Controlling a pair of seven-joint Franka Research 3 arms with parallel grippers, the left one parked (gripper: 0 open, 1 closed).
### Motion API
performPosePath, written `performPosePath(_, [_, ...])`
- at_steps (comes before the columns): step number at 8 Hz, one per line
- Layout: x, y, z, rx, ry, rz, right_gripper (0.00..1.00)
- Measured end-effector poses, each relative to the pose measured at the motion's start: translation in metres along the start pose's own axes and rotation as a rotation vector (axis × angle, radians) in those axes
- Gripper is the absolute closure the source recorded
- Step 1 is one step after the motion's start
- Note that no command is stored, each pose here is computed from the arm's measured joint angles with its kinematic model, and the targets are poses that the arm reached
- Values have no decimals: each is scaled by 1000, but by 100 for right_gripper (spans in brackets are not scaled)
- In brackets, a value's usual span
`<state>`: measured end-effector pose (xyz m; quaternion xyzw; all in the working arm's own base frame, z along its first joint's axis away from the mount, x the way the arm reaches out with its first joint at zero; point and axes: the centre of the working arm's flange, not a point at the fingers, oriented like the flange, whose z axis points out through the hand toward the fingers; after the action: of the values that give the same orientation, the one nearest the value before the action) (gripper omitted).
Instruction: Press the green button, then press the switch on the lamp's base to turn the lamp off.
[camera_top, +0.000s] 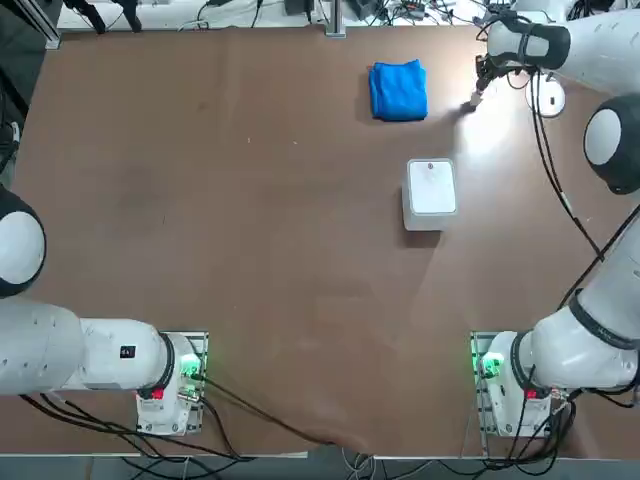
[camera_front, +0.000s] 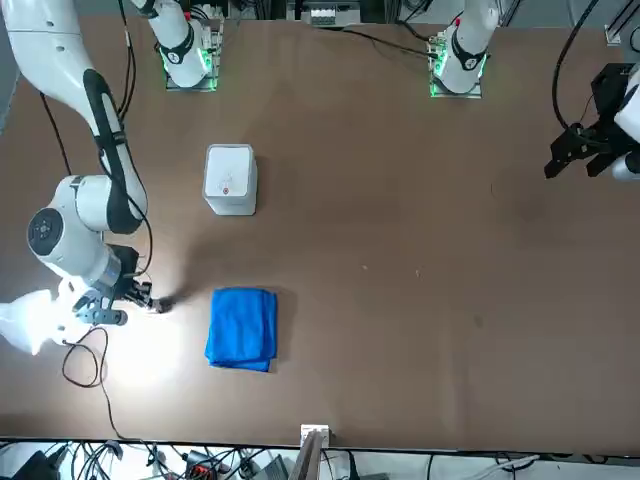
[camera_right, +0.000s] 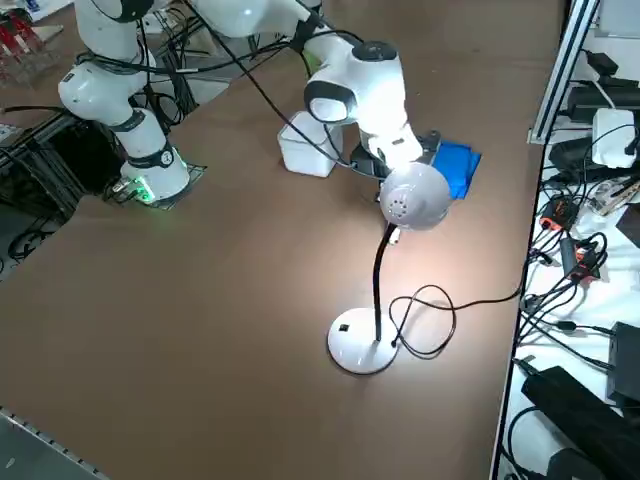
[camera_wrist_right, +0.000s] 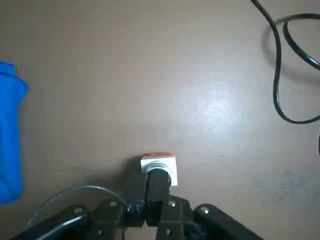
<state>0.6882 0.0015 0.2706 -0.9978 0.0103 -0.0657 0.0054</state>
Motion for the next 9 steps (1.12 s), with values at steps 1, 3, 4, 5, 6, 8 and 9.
performPosePath(1, [0,0,0,0,2,1,99])
performPosePath(3, [2,0,-8,2,15,7,99])
performPosePath(4, [3,-1,-17,4,6,11,99])
performPosePath(5, [5,-3,-32,4,-17,11,99])
performPosePath(6, [9,-3,-54,4,-40,10,99])
performPosePath(8, [10,0,-97,2,-66,16,99])
performPosePath(9, [6,10,-110,-1,-92,30,99])
